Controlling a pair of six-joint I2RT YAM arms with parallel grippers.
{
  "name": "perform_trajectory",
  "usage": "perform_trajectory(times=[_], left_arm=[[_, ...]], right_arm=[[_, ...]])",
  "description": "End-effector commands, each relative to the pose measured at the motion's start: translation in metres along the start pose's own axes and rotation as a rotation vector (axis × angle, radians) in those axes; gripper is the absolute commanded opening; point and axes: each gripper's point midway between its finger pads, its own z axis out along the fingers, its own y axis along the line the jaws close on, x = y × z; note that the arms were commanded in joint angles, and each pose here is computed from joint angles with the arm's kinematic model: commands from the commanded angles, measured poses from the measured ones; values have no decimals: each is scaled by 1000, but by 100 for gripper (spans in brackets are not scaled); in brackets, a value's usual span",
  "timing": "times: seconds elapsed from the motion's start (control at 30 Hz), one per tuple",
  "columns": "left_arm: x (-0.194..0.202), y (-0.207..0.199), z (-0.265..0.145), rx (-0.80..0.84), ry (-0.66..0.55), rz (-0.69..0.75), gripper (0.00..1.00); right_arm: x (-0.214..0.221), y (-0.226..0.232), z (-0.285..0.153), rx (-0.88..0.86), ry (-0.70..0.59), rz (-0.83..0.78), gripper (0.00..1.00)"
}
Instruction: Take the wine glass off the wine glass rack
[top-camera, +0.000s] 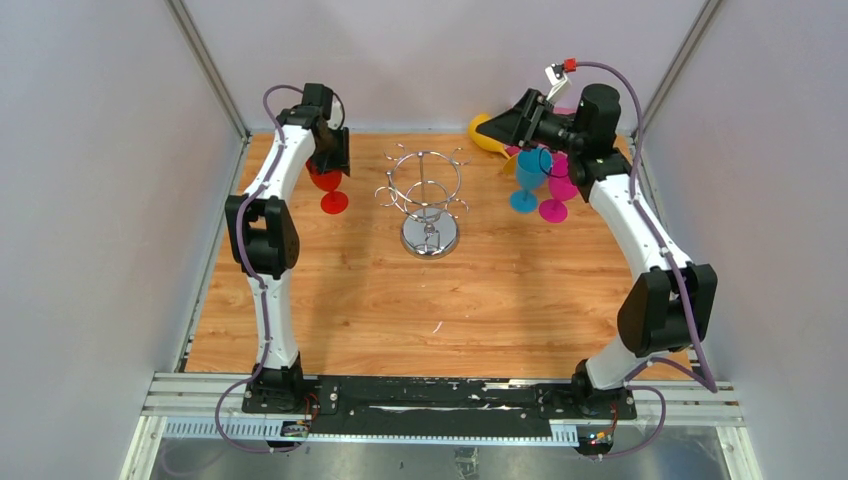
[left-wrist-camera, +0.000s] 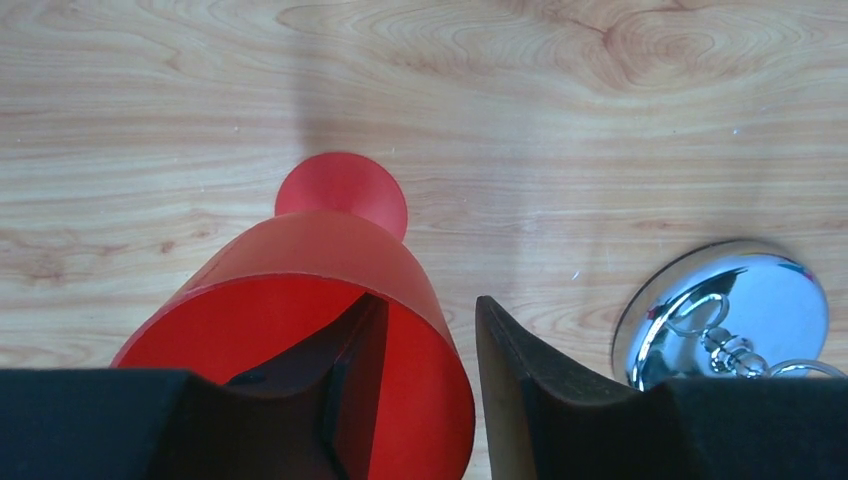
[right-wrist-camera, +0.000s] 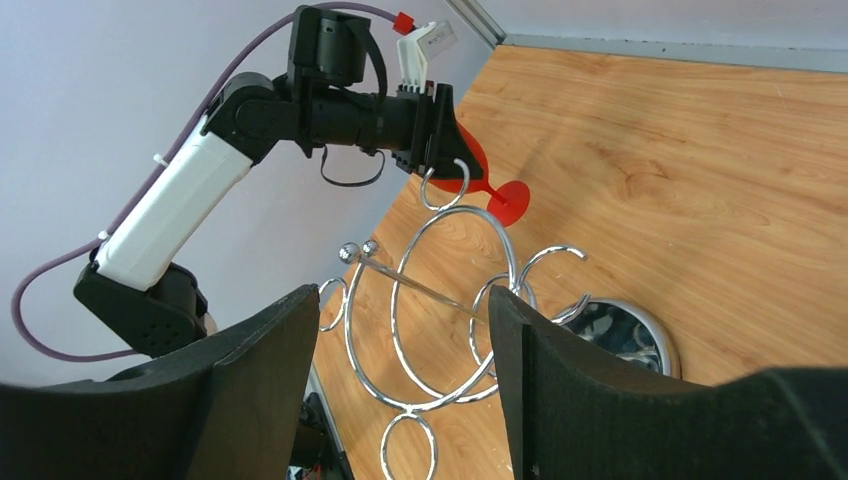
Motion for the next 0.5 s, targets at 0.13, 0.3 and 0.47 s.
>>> perform_trajectory(times=[0.13, 0.3, 0.47], left_arm=[[-26, -13, -13, 47, -76, 25, 48], [-44, -22, -34, 85, -149, 32, 49], [-74, -39, -81, 137, -304, 53, 49]], right_arm=[[-12, -12, 11, 17, 20, -30, 68], [-15, -24, 22, 68, 61, -59, 68], [-16, -43, 42, 176, 140, -151, 69]])
